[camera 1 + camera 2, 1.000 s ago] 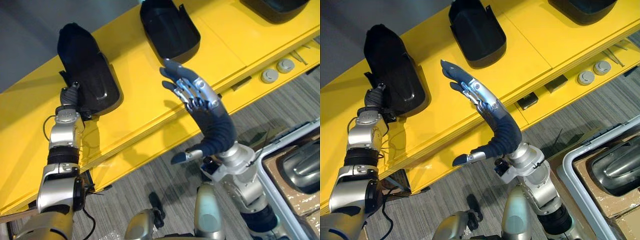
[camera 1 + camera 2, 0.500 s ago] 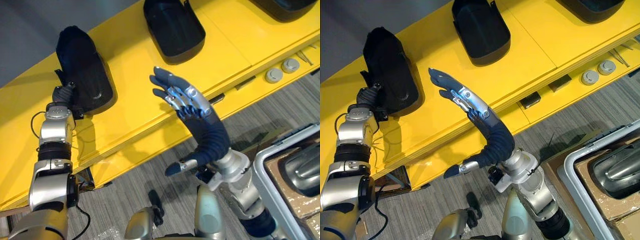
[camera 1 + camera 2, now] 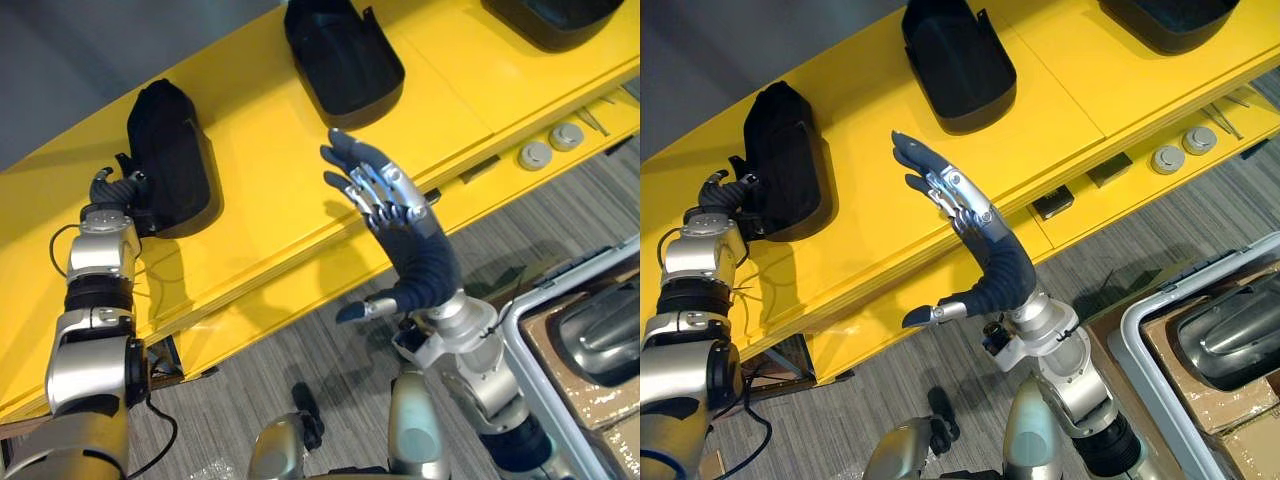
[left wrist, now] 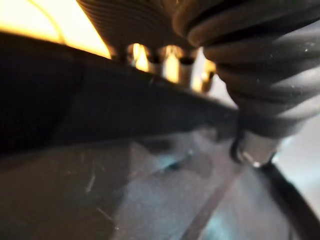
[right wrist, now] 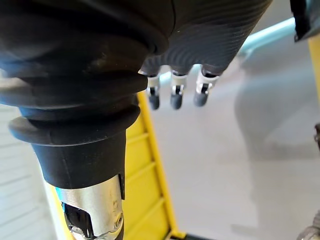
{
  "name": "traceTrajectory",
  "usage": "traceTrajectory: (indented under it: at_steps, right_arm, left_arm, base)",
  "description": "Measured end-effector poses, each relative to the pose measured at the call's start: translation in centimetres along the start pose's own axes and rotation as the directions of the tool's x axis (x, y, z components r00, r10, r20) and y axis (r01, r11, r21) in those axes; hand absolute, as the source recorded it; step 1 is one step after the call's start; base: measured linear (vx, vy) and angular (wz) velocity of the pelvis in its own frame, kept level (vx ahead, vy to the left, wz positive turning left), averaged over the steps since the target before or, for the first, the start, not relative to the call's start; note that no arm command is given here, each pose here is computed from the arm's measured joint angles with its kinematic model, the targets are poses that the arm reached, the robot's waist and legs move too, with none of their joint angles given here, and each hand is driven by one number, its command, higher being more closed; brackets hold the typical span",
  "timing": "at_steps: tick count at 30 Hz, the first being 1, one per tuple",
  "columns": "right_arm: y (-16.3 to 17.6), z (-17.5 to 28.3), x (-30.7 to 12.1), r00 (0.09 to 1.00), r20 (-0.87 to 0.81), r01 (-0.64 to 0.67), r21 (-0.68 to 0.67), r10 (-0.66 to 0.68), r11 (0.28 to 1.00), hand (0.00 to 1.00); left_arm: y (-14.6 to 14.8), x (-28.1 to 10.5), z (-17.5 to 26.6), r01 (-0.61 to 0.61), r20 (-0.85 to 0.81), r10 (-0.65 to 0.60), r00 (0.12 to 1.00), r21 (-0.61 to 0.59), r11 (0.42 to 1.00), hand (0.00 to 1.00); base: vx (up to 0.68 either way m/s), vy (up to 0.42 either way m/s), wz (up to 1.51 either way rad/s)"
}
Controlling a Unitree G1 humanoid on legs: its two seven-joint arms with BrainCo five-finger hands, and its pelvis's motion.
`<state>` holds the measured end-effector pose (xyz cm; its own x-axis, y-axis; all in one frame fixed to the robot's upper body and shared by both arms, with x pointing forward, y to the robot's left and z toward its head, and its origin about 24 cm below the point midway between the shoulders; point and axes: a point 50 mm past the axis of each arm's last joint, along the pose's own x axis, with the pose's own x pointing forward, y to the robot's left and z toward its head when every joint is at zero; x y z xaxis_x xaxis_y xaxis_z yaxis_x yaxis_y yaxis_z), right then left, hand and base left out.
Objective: Walk over and take plastic housings, then place them on the shelf
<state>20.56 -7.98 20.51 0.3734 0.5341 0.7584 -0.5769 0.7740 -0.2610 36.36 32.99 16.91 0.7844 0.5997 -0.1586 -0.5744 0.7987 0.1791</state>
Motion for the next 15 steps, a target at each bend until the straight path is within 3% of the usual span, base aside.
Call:
traceTrajectory:
  at_steps: [6,10,15]
  right_arm:
    - [-0.3,-0.1,0.1,1.000,-0.019,-0.015,0.017,0.016,1.000,0.00]
    - [-0.4,-0.2,0.0,0.999,-0.032,-0.030,0.020,0.031,0.999,0.00]
    - [-0.2,-0.3,-0.5,0.998,-0.047,-0.032,0.030,0.033,0.999,0.00]
  left_arm:
    - [0.3,0.0,0.2,-0.073,-0.028,0.069,0.997,-0.223,0.972,0.00]
    - [1.7,0.0,0.9,-0.193,-0.037,0.194,0.980,-0.379,0.905,0.00]
    - [2.3,-0.1,1.6,-0.243,-0.032,0.253,0.967,-0.418,0.876,0.00]
  base:
    - [0.01,0.003,-0.14]
    - [0.04,0.018,-0.13]
    - [0.04,0.016,-0.09]
